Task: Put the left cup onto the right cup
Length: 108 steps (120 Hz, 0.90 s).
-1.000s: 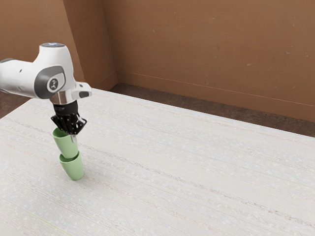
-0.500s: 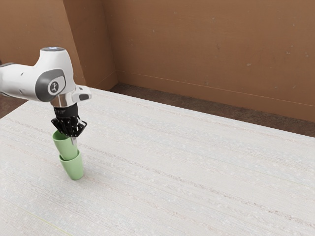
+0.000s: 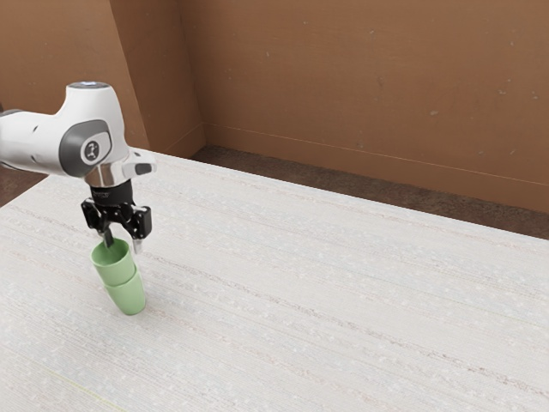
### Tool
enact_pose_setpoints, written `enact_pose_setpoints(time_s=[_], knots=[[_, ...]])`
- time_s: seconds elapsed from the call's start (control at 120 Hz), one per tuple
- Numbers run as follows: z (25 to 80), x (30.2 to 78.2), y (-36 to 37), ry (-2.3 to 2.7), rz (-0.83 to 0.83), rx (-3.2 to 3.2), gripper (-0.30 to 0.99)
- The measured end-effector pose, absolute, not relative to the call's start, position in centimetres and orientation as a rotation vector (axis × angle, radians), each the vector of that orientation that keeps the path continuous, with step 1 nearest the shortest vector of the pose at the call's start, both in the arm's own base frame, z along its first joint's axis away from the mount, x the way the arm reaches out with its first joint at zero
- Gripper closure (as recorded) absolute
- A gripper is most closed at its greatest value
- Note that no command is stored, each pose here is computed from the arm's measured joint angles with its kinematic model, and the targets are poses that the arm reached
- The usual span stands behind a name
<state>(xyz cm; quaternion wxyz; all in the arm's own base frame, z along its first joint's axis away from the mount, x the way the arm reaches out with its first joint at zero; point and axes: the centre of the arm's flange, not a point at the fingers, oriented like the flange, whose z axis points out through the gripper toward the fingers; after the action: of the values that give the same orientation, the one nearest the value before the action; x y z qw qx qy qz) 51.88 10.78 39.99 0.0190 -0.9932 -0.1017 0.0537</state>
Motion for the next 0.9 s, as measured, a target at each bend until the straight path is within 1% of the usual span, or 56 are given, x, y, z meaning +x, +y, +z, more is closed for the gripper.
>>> enact_pose_setpoints(time_s=[0.367, 0.708, 0.9], knots=[[42.8, 51.8, 10.5, -0.333, 0.146, -3.067, 0.17], [45.2, 52.3, 5.3, -0.209, 0.144, -3.062, 0.14], [46.0, 52.2, 5.3, -0.216, 0.159, -3.066, 0.08]])
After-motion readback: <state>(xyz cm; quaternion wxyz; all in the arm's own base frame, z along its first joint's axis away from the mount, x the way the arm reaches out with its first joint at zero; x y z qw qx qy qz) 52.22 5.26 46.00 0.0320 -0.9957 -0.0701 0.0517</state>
